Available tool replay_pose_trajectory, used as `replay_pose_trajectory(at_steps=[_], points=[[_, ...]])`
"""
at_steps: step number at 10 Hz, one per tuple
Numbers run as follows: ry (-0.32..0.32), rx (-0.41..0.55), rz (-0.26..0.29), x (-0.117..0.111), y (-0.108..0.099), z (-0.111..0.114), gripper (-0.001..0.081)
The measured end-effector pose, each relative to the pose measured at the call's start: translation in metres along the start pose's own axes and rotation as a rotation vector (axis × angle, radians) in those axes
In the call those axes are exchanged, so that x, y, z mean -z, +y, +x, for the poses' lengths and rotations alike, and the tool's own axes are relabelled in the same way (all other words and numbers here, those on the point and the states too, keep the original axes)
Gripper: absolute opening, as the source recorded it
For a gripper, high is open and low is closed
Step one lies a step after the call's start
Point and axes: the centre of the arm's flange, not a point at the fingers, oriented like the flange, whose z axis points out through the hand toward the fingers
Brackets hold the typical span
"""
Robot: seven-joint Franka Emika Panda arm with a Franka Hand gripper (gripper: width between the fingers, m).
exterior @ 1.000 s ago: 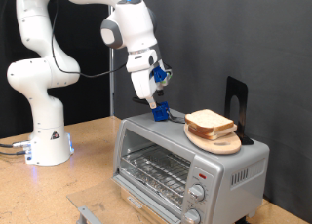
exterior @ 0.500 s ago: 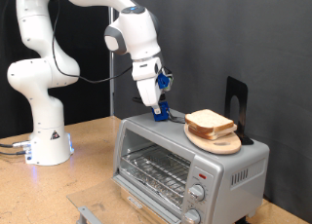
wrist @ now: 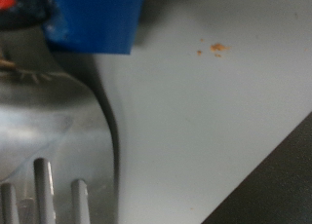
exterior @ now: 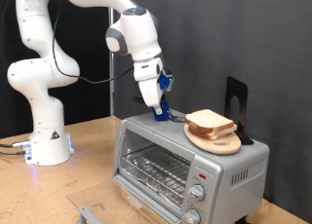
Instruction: Make a piece of toast with the oven
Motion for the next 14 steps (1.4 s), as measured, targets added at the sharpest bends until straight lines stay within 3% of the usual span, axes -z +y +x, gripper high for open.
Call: replay_pose_trajectory(at_steps=[11,14], points=[[0.049,0.015,-0.024,-0.013,0.003,0.004,0.08],[0.069,-0.012,-0.069,-0.015,0.0,0.004,0.08]])
